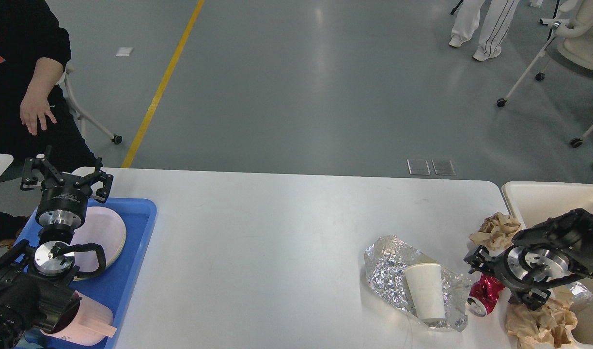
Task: Tidy desktop
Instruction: 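Lower the right gripper onto the red can and grasp it, then lift the red can and drop it into the white bin, then bring the right gripper back over the brown paper scraps, then lower the right gripper onto the brown paper scrap and grasp it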
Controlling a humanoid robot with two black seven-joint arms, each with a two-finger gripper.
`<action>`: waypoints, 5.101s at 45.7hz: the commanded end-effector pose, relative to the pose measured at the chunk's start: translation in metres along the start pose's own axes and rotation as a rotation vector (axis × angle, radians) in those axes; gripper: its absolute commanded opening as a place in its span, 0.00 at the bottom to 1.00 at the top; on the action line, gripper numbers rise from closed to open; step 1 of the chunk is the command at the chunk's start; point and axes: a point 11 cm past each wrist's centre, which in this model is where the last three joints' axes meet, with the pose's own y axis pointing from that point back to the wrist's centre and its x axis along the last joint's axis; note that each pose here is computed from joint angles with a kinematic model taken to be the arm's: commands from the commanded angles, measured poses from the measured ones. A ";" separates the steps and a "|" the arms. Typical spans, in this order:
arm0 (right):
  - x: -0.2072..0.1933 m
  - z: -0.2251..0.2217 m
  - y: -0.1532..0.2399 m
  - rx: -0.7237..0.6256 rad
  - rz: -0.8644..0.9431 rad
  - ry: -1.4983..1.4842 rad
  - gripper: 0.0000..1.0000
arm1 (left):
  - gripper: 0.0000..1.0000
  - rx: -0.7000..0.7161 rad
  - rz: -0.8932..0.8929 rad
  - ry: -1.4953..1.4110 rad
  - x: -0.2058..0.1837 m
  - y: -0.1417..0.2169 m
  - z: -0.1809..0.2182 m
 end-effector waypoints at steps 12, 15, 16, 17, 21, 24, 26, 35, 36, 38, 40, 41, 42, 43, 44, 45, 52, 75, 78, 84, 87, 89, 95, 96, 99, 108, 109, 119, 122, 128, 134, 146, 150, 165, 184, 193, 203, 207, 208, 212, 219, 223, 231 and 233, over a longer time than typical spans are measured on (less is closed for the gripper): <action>-0.005 0.001 -0.007 -0.005 0.026 -0.007 0.82 | 0.96 0.000 0.000 0.000 0.000 0.000 0.000; -0.006 0.001 -0.007 -0.004 0.023 -0.008 0.65 | 0.96 0.001 0.000 0.001 0.000 0.000 -0.001; -0.007 0.001 -0.007 -0.005 0.020 -0.007 0.57 | 0.96 0.000 0.000 0.000 0.000 0.000 0.000; -0.008 0.002 -0.007 -0.005 0.015 -0.006 0.48 | 0.96 0.000 0.000 0.000 0.000 0.000 0.000; -0.011 0.002 -0.007 -0.007 0.002 -0.006 0.13 | 0.96 0.000 0.000 0.000 0.000 0.000 0.000; -0.011 0.000 -0.007 -0.001 0.001 -0.009 0.05 | 0.96 0.000 0.000 0.000 0.000 0.000 0.000; -0.011 -0.001 -0.007 0.004 0.001 -0.010 0.05 | 0.96 0.001 0.000 0.001 0.000 0.000 -0.001; -0.007 -0.012 -0.001 0.023 0.013 -0.004 0.00 | 0.96 0.001 0.000 0.001 0.000 0.000 -0.001; -0.006 -0.015 0.001 0.029 0.013 -0.002 0.00 | 0.96 0.000 0.000 0.000 0.000 0.000 0.000; -0.002 -0.023 0.006 0.045 0.020 0.003 0.00 | 0.96 0.000 0.000 0.000 0.000 0.000 0.000; 0.004 -0.027 0.012 0.059 0.030 -0.001 0.00 | 0.96 0.000 0.000 0.000 0.000 0.000 0.000; 0.007 -0.029 0.016 0.066 0.034 -0.003 0.00 | 0.96 0.000 0.000 0.000 0.000 0.000 0.000; 0.012 -0.033 0.022 0.077 0.045 -0.007 0.00 | 0.96 0.000 0.000 0.000 0.000 0.000 0.000; 0.017 -0.034 0.027 0.081 0.053 -0.012 0.00 | 0.96 0.001 0.000 0.001 0.000 0.000 -0.001; 0.024 -0.036 0.034 0.092 0.065 -0.019 0.00 | 0.96 -0.001 -0.001 0.000 0.000 0.000 0.000; 0.031 -0.037 0.042 0.104 0.075 -0.030 0.00 | 0.96 0.000 0.000 0.000 0.000 0.000 0.000; 0.058 -0.049 0.096 0.198 0.074 -0.074 0.00 | 0.96 0.000 0.000 0.000 0.000 0.000 0.000; 0.131 -0.092 0.299 0.617 0.079 -0.030 0.02 | 0.96 0.000 0.000 0.000 0.000 0.000 0.000; 0.133 -0.091 0.302 0.618 0.086 -0.030 0.02 | 0.96 0.000 0.000 0.000 0.000 0.000 0.000; 0.143 -0.083 0.296 0.596 0.118 -0.057 0.02 | 0.96 0.000 0.000 0.000 0.000 0.000 0.000; 0.155 -0.071 0.278 0.559 0.153 -0.106 0.02 | 0.96 0.000 0.000 0.000 0.000 0.000 0.000; 0.161 -0.060 0.260 0.518 0.184 -0.142 0.02 | 0.96 0.000 0.000 0.000 0.000 0.000 0.000; 0.176 -0.008 0.186 0.344 0.317 -0.279 0.09 | 0.96 -0.001 -0.001 0.000 0.000 0.000 0.000; 0.177 0.001 0.175 0.315 0.342 -0.297 0.09 | 0.96 0.000 0.000 0.000 0.000 0.000 0.000; 0.176 0.026 0.147 0.234 0.405 -0.337 0.11 | 0.96 -0.001 -0.001 0.000 0.000 0.000 0.000; 0.164 0.080 0.092 0.084 0.482 -0.391 0.14 | 0.96 0.000 0.000 0.000 0.000 0.000 0.000; 0.162 0.085 0.086 0.071 0.483 -0.395 0.16 | 0.96 0.000 0.000 0.000 0.000 0.000 0.000; 0.154 0.118 0.050 -0.005 0.508 -0.400 1.00 | 0.96 0.000 0.000 0.000 0.000 0.000 0.000; 0.145 0.124 0.040 -0.026 0.492 -0.390 1.00 | 0.96 0.000 0.000 0.000 0.000 0.000 0.000; 0.141 0.124 0.036 -0.031 0.483 -0.384 1.00 | 0.96 0.000 0.000 0.000 0.000 0.000 0.000; 0.140 0.116 0.038 -0.013 0.463 -0.381 1.00 | 0.96 0.001 0.000 0.001 0.000 0.000 -0.001; 0.148 0.008 0.094 0.211 0.356 -0.303 1.00 | 0.96 -0.001 -0.001 0.000 0.000 0.000 0.000; 0.142 -0.031 0.119 0.268 0.314 -0.229 1.00 | 0.96 0.001 0.000 0.001 0.000 0.000 -0.001; 0.089 -0.129 0.221 0.290 0.089 0.200 1.00 | 0.96 0.000 0.000 0.000 0.000 0.000 0.000; 0.027 -0.197 0.356 0.341 0.010 0.561 1.00 | 0.96 0.000 0.000 0.000 0.000 0.000 0.000; 0.043 -0.186 0.339 0.328 0.034 0.503 1.00 | 0.96 0.000 0.000 0.000 0.000 0.000 0.000; 0.073 -0.119 0.230 0.192 -0.015 0.318 1.00 | 0.96 -0.001 -0.001 0.000 0.000 0.000 0.000; 0.079 -0.091 0.185 0.133 -0.013 0.258 1.00 | 0.96 0.000 0.000 0.000 0.000 0.000 0.000; 0.082 -0.084 0.175 0.121 -0.004 0.240 1.00 | 0.96 0.000 0.000 0.000 0.000 0.000 0.000; 0.089 -0.061 0.135 0.085 0.053 0.166 1.00 | 0.96 0.000 0.000 0.000 0.000 0.000 0.000; 0.080 -0.030 0.081 0.022 0.129 0.100 1.00 | 0.96 0.000 0.000 0.000 0.000 0.000 0.000; 0.070 -0.020 0.063 0.005 0.126 0.083 1.00 | 0.96 0.000 0.000 0.000 0.000 0.000 0.000; 0.064 -0.016 0.041 0.017 0.118 0.052 1.00 | 0.96 0.000 0.000 0.000 0.000 0.000 0.000; 0.062 -0.020 0.039 0.036 0.112 0.039 1.00 | 0.96 0.000 0.000 0.000 0.000 0.000 0.000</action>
